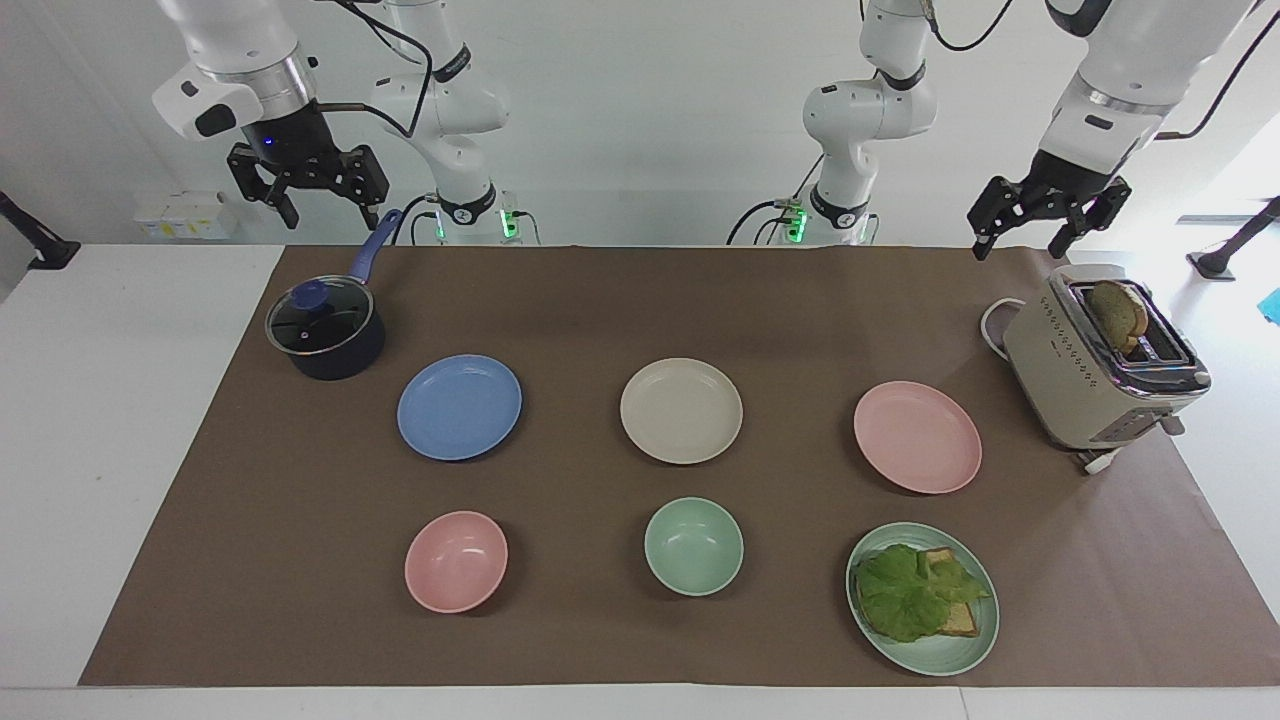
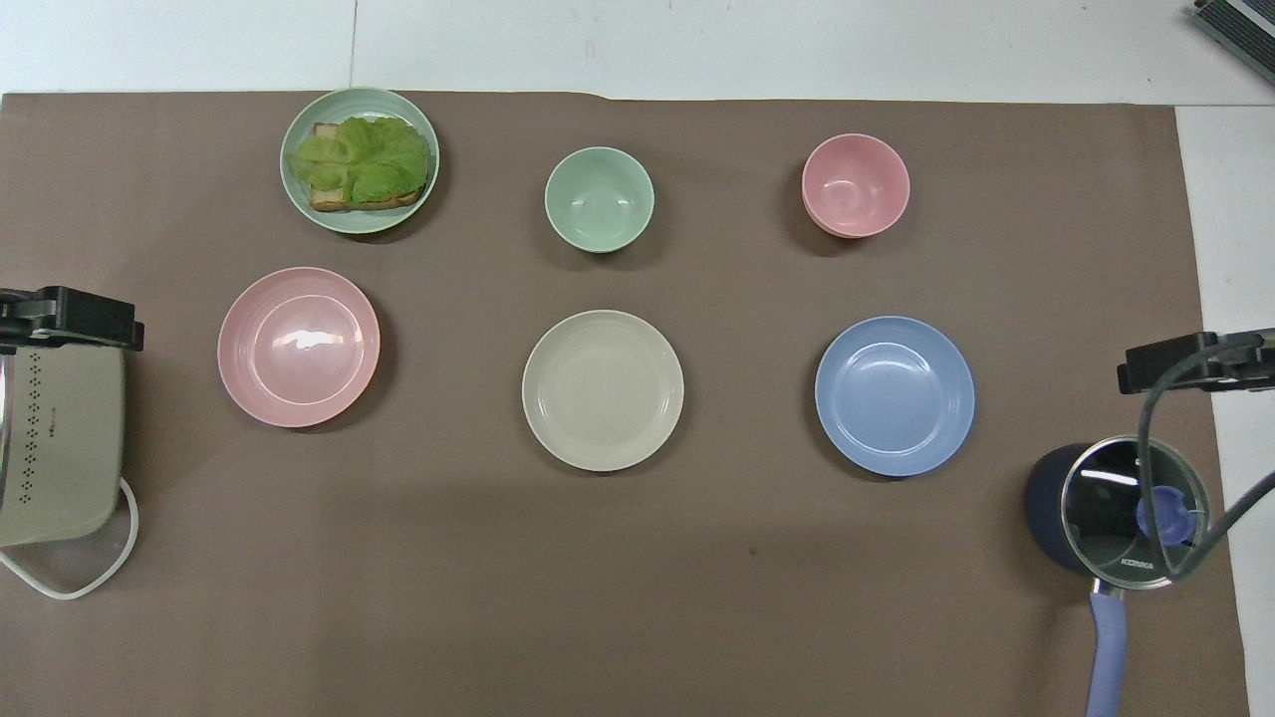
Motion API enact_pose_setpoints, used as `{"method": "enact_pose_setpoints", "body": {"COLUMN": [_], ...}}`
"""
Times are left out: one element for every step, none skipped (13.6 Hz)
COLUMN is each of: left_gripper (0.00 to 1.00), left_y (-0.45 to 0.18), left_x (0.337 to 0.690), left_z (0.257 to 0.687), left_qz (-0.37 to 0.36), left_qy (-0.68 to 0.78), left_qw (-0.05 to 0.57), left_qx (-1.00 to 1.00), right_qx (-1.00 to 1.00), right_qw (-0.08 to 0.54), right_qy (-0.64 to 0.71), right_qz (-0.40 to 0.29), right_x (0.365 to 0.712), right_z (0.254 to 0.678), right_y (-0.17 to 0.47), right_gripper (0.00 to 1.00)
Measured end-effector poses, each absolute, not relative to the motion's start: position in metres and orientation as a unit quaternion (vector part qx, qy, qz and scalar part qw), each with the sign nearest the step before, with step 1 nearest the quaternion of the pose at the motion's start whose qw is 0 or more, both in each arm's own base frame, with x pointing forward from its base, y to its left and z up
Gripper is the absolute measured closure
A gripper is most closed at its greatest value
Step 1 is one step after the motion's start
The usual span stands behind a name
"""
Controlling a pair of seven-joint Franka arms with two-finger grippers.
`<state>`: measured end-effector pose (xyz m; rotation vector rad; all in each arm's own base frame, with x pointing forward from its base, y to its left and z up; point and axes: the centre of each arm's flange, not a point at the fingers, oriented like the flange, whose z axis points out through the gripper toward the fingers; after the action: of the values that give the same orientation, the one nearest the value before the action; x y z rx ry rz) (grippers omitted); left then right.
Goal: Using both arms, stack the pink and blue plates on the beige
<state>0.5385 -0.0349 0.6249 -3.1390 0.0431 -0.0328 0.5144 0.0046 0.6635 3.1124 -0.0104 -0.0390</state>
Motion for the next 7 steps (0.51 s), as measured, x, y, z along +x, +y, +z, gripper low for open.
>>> {"method": "enact_pose_setpoints", "body": {"left_gripper": [0.0,0.0,0.0,0.0,0.0,0.0,0.0], "left_y": [-0.033,-0.031,-0.028,-0.024,-0.02,-0.017,-0.012], "left_x": [0.545,0.551,0.556,0.56,0.564,0.569,0.574], "left_z": [0.601,0.575,0.548,0.523,0.499,0.478,0.457], "left_qz": [-0.011,-0.014,-0.017,-0.016,-0.013,-0.01,-0.005], "left_qy": [0.012,0.01,0.006,0.003,0.0,-0.004,-0.011], "left_qw": [0.001,0.0,-0.001,-0.002,-0.003,-0.004,-0.005], "left_qx": [-1.0,-1.0,-1.0,-1.0,-1.0,-1.0,-1.0], "right_qx": [1.0,1.0,1.0,1.0,1.0,1.0,1.0], "right_qw": [0.014,0.014,0.014,0.014,0.015,0.015,0.015], "right_qy": [-0.003,-0.003,-0.003,-0.003,-0.003,-0.003,-0.003], "right_qz": [-0.013,-0.013,-0.013,-0.014,-0.015,-0.015,-0.015], "right_x": [0.514,0.514,0.514,0.514,0.514,0.514,0.514], "right_z": [0.664,0.664,0.664,0.663,0.663,0.663,0.663], "right_y": [0.005,0.005,0.005,0.005,0.005,0.005,0.005], "right_gripper": [0.0,0.0,0.0,0.0,0.0,0.0,0.0]}}
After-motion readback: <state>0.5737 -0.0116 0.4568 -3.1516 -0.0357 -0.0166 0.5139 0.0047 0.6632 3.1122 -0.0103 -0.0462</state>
